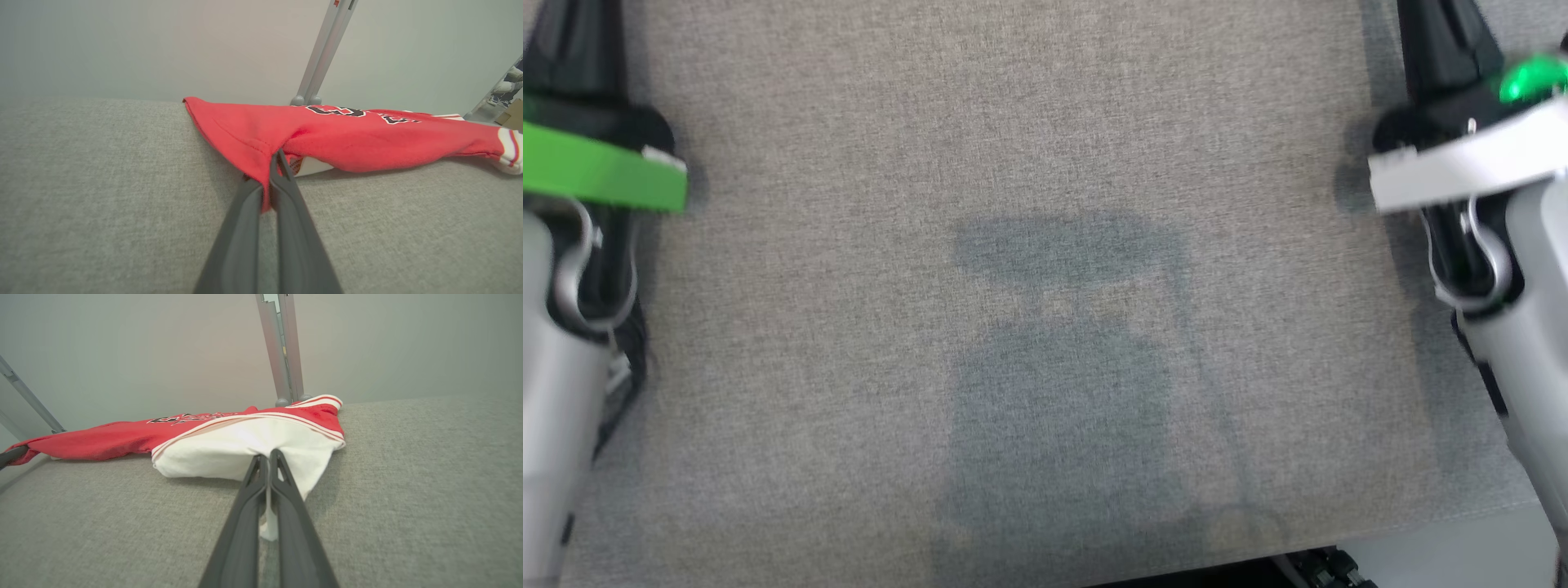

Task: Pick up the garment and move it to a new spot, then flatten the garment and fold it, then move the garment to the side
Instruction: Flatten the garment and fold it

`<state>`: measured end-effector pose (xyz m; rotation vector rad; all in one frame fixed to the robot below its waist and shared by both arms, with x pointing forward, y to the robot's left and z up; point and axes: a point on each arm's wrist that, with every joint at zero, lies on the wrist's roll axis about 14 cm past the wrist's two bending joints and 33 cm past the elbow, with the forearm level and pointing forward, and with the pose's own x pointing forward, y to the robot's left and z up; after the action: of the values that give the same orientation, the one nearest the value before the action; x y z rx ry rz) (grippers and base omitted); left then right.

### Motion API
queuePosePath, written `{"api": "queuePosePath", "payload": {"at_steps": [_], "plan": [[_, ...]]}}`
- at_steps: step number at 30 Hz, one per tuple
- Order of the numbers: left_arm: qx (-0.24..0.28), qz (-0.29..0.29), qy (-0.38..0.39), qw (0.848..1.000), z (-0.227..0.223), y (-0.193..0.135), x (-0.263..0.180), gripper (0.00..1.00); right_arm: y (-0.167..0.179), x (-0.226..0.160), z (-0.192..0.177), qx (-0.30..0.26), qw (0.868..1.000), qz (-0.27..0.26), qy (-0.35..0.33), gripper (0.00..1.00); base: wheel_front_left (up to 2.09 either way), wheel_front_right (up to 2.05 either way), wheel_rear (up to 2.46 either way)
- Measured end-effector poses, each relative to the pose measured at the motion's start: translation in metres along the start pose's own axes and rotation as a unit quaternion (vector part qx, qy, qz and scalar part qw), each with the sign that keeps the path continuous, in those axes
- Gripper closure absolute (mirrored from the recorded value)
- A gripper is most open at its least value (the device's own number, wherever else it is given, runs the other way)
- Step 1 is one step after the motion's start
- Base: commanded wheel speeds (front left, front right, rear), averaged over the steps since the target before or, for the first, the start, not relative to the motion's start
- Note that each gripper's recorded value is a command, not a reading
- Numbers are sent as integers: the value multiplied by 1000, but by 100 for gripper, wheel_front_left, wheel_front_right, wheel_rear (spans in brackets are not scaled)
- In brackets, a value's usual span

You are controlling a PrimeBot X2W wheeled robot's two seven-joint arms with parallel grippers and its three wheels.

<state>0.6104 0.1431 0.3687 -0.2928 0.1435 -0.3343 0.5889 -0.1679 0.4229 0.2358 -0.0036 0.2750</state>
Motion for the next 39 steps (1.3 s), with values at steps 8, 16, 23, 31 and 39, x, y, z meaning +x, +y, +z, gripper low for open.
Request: {"api": "queuePosePath", "payload": {"at_steps": [8,16,23,31,39], "plan": [[-41,9,60,997,-22,-19,-91,100,-4,-91,-18,-21,994,-11,107,100,0,0,0],[-155,33,138,978,-32,-90,-223,100,-1,-204,37,48,990,-62,120,100,0,0,0],[-172,11,142,975,10,-122,-245,100,1,-263,73,78,983,-107,128,100,0,0,0],[-124,-10,187,975,20,-108,-212,100,8,-205,63,76,984,-53,155,100,0,0,0],[-98,-29,233,967,7,-95,-166,100,5,-140,21,66,973,-19,219,100,0,0,0]]}}
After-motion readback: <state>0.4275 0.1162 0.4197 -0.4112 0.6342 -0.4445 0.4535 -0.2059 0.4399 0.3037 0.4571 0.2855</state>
